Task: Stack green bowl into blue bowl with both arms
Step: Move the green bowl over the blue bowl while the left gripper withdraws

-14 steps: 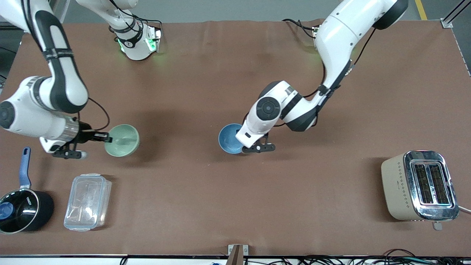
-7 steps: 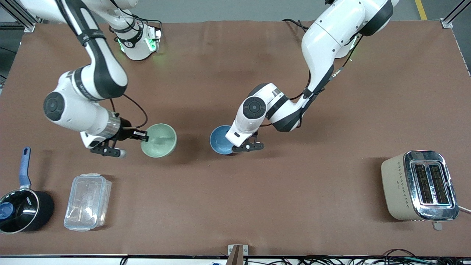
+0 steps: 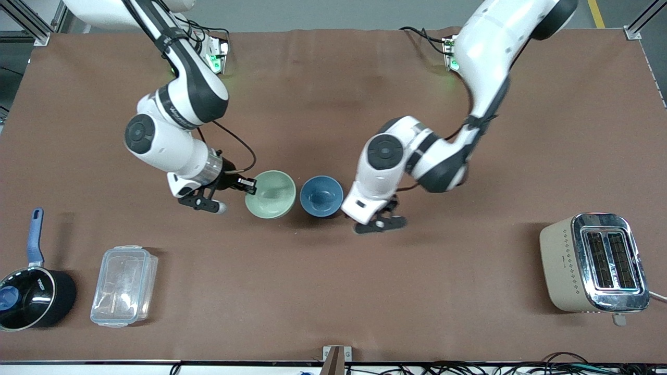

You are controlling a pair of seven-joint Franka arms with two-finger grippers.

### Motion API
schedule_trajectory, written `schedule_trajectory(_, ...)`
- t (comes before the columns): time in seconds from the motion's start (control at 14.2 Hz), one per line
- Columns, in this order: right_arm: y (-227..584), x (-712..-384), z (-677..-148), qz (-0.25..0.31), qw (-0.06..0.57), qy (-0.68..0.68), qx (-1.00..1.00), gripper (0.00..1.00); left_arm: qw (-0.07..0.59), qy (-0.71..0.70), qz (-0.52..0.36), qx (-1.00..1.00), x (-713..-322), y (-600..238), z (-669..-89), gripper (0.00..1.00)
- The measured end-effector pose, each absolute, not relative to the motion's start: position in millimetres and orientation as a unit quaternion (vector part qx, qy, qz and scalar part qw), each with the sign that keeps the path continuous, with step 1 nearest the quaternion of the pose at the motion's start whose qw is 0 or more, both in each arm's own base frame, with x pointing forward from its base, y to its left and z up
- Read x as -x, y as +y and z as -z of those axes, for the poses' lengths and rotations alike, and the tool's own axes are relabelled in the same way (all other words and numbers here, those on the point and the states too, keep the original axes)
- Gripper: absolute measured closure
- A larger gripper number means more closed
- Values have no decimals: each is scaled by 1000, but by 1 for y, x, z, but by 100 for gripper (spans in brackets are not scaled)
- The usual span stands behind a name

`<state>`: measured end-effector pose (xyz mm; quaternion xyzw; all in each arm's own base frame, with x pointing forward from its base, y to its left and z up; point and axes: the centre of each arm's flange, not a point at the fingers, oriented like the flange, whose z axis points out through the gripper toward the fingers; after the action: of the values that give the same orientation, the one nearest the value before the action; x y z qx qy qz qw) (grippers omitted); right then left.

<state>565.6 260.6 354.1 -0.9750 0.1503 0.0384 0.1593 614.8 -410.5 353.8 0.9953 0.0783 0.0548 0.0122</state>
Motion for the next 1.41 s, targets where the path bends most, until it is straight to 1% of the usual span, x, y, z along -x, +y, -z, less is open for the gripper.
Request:
schedule_trajectory(0.14,276,-563,-338,-43,165,155,973,95,-4,81,-76,-994,-641,-341,-421,1)
schedule_trajectory(0.35,294,-560,-310,-48,174,163,970,95,-26,58,-95,-993,-662,-246,-488,0)
schedule_trajectory(0.56,320,-551,-283,-53,187,166,967,95,-39,17,-96,-994,-667,-168,-533,0)
schedule_trajectory(0.84,342,-538,-258,-64,185,157,968,95,-17,-14,-37,-999,-639,-99,-580,0)
schedule_trajectory(1.05,345,-536,-253,-68,182,157,968,95,-7,-24,-25,-999,-613,-57,-619,0)
schedule_trajectory(1.2,346,-535,-251,-67,179,153,970,95,3,-21,-17,-1000,-597,-42,-636,0)
schedule_trajectory(1.41,348,-534,-244,-65,179,153,970,95,-7,-14,-5,-1000,-574,-38,-641,0)
